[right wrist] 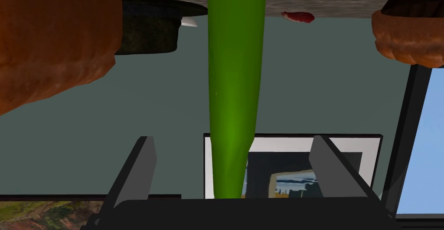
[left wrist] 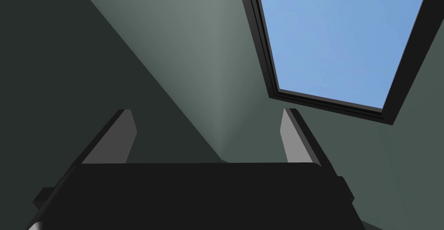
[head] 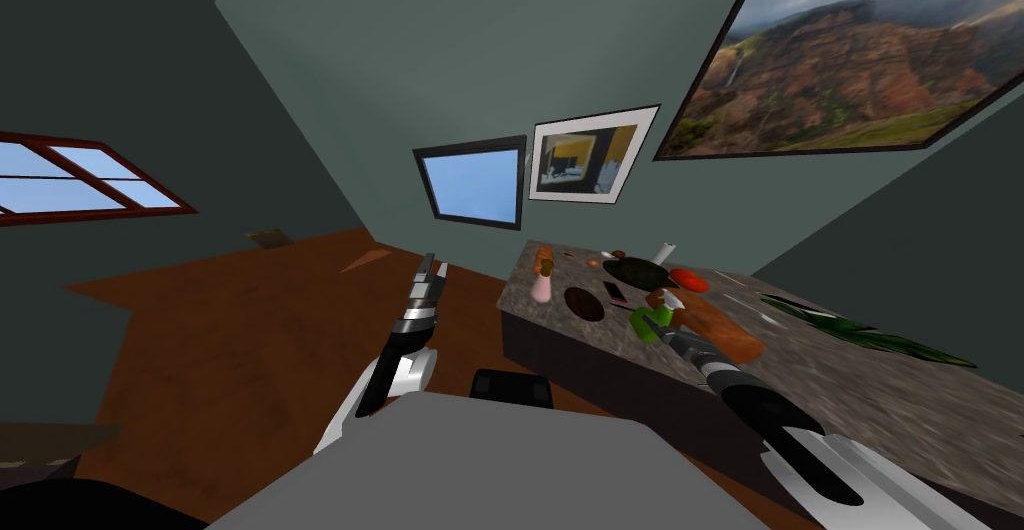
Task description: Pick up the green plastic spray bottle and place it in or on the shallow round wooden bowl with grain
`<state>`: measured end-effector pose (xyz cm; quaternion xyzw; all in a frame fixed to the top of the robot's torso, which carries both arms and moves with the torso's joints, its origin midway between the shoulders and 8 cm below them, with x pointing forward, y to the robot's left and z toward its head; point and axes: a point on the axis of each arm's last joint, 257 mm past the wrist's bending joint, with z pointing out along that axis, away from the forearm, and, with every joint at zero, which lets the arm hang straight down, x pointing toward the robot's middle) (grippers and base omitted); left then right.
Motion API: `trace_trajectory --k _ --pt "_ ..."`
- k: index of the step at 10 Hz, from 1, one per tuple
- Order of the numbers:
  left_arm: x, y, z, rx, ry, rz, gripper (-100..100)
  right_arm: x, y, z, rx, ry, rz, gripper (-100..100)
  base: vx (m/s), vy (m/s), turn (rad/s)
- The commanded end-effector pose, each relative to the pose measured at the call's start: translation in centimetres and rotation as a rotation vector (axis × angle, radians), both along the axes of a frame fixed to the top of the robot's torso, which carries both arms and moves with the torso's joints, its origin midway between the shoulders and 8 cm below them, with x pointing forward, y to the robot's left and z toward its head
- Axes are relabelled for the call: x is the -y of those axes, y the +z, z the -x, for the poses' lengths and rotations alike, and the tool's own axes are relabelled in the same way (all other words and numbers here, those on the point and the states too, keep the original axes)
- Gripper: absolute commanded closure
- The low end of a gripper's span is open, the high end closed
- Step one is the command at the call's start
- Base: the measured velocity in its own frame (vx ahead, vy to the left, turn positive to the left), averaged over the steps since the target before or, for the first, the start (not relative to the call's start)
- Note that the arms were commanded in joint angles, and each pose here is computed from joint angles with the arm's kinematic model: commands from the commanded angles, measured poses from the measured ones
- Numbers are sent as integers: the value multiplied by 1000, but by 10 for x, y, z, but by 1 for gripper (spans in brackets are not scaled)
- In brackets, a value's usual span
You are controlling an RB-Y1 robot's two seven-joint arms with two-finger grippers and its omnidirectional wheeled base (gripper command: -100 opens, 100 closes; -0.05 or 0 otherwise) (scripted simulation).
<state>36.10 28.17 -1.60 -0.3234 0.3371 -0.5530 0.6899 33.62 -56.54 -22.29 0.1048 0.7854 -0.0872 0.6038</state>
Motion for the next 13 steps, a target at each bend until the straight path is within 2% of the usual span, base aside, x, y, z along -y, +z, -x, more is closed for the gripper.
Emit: trace_trajectory --k 1,2,6,7,8,9,10,13 --pt "0 0 0 0 0 0 0 0 0 0 0 0 0 -100 0 0 0" --pt "0 0 0 0 0 0 0 0 0 0 0 0 0 100 0 0 0" --pt "0 0 0 0 0 0 0 0 0 0 0 0 0 100 0 0 0" --pt "0 0 0 0 0 0 0 0 0 0 0 0 0 0 0 0 0" --pt "0 0 0 0 0 0 0 0 0 0 0 0 0 100 0 0 0" --pt "0 0 0 0 0 0 0 0 0 0 0 0 0 0 0 0 0" --pt "0 0 0 0 0 0 0 6 -3 -7 -22 6 38 100 -117 19 49" --pt "0 0 0 0 0 0 0 15 -5 -19 -47 9 81 100 -197 53 65"
